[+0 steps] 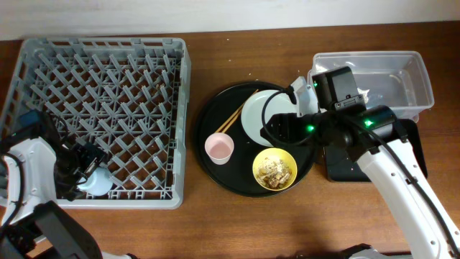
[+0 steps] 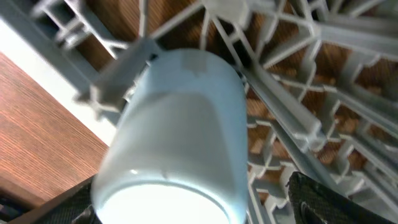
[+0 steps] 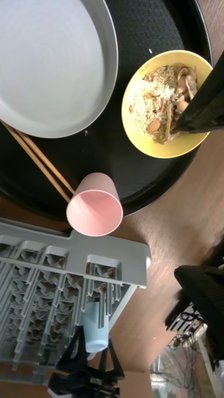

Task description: Sort waste into correct bins and load items into the dishwasher rack

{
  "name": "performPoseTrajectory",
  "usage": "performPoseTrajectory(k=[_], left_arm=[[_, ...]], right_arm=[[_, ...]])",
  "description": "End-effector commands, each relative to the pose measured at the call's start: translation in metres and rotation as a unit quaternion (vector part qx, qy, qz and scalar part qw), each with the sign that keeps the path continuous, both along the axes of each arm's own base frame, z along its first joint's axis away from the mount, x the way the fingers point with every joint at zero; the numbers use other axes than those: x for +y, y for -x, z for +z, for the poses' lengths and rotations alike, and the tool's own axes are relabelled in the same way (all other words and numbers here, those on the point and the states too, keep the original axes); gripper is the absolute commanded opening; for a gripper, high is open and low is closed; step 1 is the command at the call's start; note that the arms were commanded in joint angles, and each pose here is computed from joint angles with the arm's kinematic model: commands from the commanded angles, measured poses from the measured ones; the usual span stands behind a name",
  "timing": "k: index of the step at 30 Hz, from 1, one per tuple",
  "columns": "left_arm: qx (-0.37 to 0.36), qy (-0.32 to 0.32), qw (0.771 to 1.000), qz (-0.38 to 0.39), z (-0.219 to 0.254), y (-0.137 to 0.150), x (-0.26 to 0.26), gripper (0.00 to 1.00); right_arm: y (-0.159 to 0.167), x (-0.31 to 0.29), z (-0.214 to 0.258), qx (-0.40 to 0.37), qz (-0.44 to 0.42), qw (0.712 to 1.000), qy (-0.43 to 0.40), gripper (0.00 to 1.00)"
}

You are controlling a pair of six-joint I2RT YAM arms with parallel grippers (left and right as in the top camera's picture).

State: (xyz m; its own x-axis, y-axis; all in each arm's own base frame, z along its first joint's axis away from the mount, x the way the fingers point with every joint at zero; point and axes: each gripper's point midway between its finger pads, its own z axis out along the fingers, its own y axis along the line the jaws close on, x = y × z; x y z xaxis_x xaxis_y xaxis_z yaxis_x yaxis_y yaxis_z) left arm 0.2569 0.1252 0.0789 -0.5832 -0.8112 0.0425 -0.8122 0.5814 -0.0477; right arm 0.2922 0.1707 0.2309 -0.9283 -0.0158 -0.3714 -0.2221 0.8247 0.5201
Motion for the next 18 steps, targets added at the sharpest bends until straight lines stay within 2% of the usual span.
performPoseTrajectory(k=[1, 2, 3, 4, 6, 9, 10, 11, 12, 13, 14, 16, 17, 18], left_arm=[[-0.056, 0.034, 0.997, -0.042, 0.037, -0.021, -0.013, 0.96], [-0.124, 0.054, 0.986, -0.099, 0.072, -0.040, -0.030, 0.96], [-0.227, 0.060, 0.950, -0.206, 0.121, -0.066, -0.063, 0.96], [-0.294, 0.058, 0.911, -0.283, 0.155, -0.078, -0.093, 0.97], [-0.330, 0.055, 0.884, -0.326, 0.176, -0.080, -0.123, 0.99], [-0.322, 0.095, 0.875, -0.350, 0.176, -0.070, -0.150, 0.99], [-0.322, 0.098, 0.872, -0.355, 0.176, -0.070, -0.154, 0.99], [-0.323, 0.102, 0.870, -0.360, 0.177, -0.069, -0.158, 0.99], [-0.327, 0.113, 0.864, -0.365, 0.179, -0.069, -0.165, 0.99], [-0.347, 0.144, 0.849, -0.373, 0.187, -0.069, -0.178, 0.99], [-0.361, 0.162, 0.838, -0.376, 0.193, -0.070, -0.185, 0.99], [-0.412, 0.220, 0.794, -0.389, 0.216, -0.073, -0.205, 0.99], [-0.444, 0.258, 0.760, -0.399, 0.233, -0.073, -0.217, 0.99], [-0.454, 0.282, 0.741, -0.407, 0.241, -0.070, -0.226, 0.99]], right_arm=[[0.001, 0.000, 0.001, -0.011, 0.014, 1.000, 0.010, 0.70], [0.003, 0.010, -0.005, -0.014, 0.040, 0.999, 0.018, 0.67], [0.004, 0.023, -0.022, -0.004, 0.060, 0.997, 0.046, 0.65], [0.003, 0.032, -0.040, 0.003, 0.072, 0.994, 0.077, 0.65], [-0.013, 0.054, -0.083, -0.004, 0.090, 0.985, 0.146, 0.65], [-0.051, 0.079, -0.141, 0.003, 0.073, 0.987, 0.146, 0.60], [-0.054, 0.087, -0.160, 0.017, 0.077, 0.987, 0.139, 0.49], [-0.056, 0.089, -0.172, 0.027, 0.070, 0.987, 0.140, 0.45], [-0.056, 0.088, -0.184, 0.041, 0.067, 0.987, 0.143, 0.19], [-0.052, 0.086, -0.181, 0.050, 0.066, 0.986, 0.143, 0.04], [-0.053, 0.085, -0.170, 0.047, 0.064, 0.987, 0.136, 0.04], [-0.049, 0.087, -0.108, 0.014, 0.105, 0.992, 0.065, 0.04], [-0.040, 0.087, -0.046, -0.028, 0.156, 0.987, -0.024, 0.04], [-0.026, 0.083, 0.011, -0.075, 0.205, 0.970, -0.112, 0.04]])
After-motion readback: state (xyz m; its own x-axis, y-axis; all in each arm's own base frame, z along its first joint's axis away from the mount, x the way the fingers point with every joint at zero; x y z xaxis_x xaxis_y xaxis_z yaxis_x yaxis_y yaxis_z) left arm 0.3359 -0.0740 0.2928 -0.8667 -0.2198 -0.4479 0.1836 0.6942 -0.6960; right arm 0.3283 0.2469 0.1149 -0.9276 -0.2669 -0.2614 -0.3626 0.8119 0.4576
